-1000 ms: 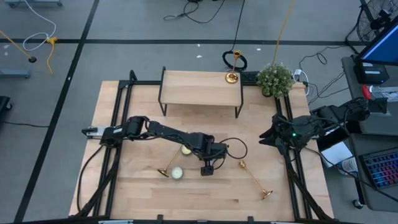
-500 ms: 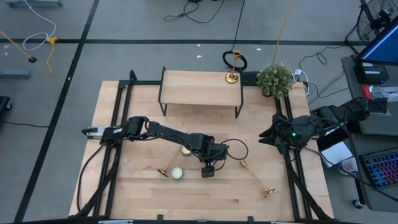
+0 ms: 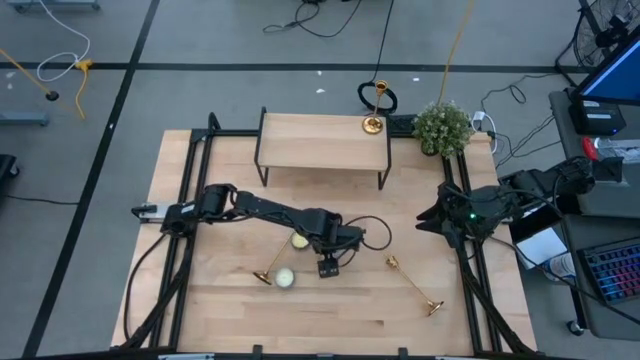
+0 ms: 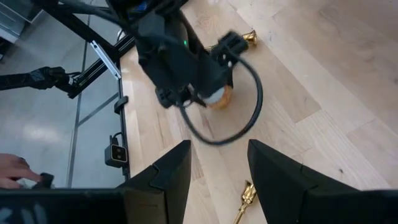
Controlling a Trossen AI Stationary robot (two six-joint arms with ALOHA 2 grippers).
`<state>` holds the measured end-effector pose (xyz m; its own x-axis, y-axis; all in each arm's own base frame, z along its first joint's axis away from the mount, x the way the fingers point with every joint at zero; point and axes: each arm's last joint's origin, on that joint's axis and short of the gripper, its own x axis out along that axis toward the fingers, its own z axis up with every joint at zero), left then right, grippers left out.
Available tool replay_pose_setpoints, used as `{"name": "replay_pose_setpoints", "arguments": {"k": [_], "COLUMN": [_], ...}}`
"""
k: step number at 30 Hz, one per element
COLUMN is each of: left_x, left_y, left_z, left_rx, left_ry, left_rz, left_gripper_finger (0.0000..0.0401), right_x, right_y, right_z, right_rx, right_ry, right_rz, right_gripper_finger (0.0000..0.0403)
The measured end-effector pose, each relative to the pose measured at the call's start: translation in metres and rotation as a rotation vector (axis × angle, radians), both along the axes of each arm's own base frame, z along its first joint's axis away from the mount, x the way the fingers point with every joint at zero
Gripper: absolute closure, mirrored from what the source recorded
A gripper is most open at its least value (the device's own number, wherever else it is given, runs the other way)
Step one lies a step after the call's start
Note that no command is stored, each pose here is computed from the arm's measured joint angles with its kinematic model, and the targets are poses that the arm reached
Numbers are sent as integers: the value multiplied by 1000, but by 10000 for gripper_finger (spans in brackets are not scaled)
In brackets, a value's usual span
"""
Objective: Pick & Place candle stick holders
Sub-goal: Put the orange scented candle on the shelf
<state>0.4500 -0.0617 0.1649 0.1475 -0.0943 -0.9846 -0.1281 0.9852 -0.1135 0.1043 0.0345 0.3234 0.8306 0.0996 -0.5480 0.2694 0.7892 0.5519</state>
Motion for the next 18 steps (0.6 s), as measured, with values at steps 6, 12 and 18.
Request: {"name": "replay_pose_setpoints", "arguments": {"k": [6,12,18], "left_x": [-8,-22,-42], "left_y": [15,35,65], "left_z": [32,72,108], "left_rx": [-12,-27,-9], "left_ry": [-25,-78,-103], "left_rz": [61,159,239], "left_gripper_finger": [106,100,106], "right_x": [2,4,7], "right_y": [0,1,2], "right_z": [0,-1,-2], "right_rx": [-15,-18,-29], "right_ry": [-2,4,16], "right_rz": [-17,-17,-13], "right_gripper_finger": [245,245,245]}}
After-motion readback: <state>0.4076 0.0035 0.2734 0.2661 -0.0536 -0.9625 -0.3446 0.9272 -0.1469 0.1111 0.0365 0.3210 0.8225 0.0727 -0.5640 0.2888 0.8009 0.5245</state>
